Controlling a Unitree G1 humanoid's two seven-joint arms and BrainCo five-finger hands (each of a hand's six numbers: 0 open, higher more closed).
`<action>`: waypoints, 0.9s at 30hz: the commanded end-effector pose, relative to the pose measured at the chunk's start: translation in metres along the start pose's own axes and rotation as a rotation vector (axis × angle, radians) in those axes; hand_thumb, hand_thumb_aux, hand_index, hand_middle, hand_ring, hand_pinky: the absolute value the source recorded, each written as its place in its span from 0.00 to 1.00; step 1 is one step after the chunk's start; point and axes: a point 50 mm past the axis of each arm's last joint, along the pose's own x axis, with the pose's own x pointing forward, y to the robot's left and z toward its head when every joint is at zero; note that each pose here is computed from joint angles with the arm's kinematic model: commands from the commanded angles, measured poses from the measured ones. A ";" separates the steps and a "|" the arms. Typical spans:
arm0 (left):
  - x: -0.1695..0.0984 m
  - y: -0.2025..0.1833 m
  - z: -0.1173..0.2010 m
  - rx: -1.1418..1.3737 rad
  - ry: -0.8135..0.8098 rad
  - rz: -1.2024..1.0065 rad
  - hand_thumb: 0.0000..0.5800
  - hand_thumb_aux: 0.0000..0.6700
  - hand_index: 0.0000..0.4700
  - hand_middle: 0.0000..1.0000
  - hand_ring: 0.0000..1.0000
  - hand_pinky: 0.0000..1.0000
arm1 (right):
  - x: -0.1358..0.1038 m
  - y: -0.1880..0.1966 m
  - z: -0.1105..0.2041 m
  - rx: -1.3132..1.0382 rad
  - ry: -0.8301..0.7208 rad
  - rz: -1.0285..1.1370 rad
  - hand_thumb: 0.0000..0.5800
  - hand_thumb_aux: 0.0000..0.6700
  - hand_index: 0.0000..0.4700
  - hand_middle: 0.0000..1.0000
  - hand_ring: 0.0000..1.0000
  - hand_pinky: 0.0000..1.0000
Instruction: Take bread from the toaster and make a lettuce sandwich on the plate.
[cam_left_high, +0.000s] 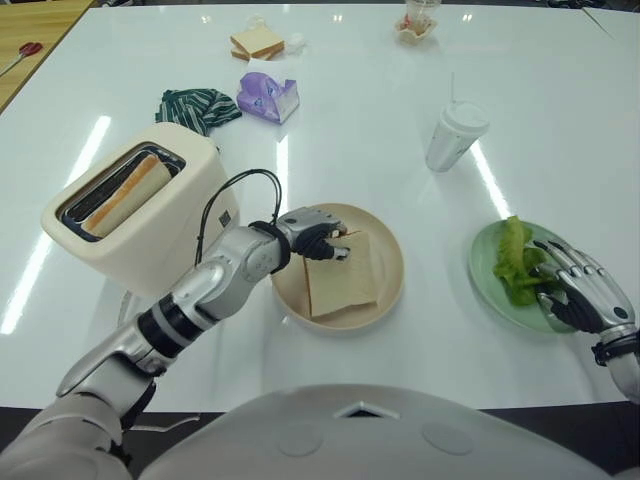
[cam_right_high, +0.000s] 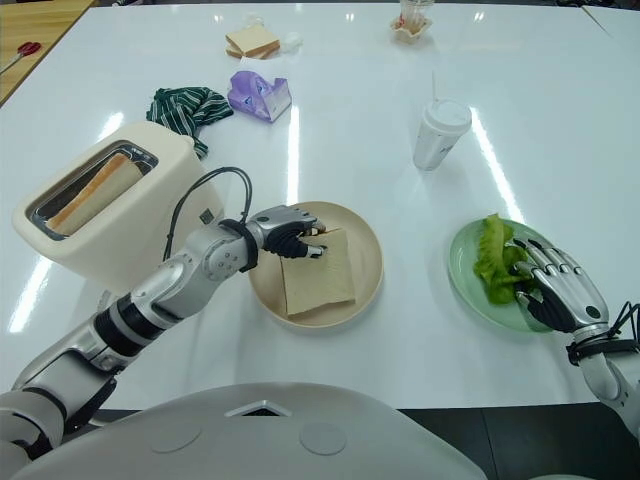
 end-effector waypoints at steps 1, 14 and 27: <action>0.007 0.001 0.006 0.205 -0.042 0.082 1.00 1.00 1.00 1.00 1.00 1.00 | 0.001 -0.020 0.005 -0.016 -0.031 -0.075 1.00 1.00 1.00 0.00 0.00 0.00; -0.028 0.042 0.017 0.642 -0.065 0.415 0.00 0.00 0.00 0.00 0.00 0.00 | 0.021 -0.094 0.077 0.002 -0.278 -0.320 1.00 1.00 1.00 0.00 0.00 0.00; -0.134 0.096 -0.014 0.463 0.241 0.726 0.00 0.00 0.00 0.00 0.00 0.00 | 0.038 -0.102 0.115 0.027 -0.391 -0.323 1.00 1.00 1.00 0.00 0.00 0.00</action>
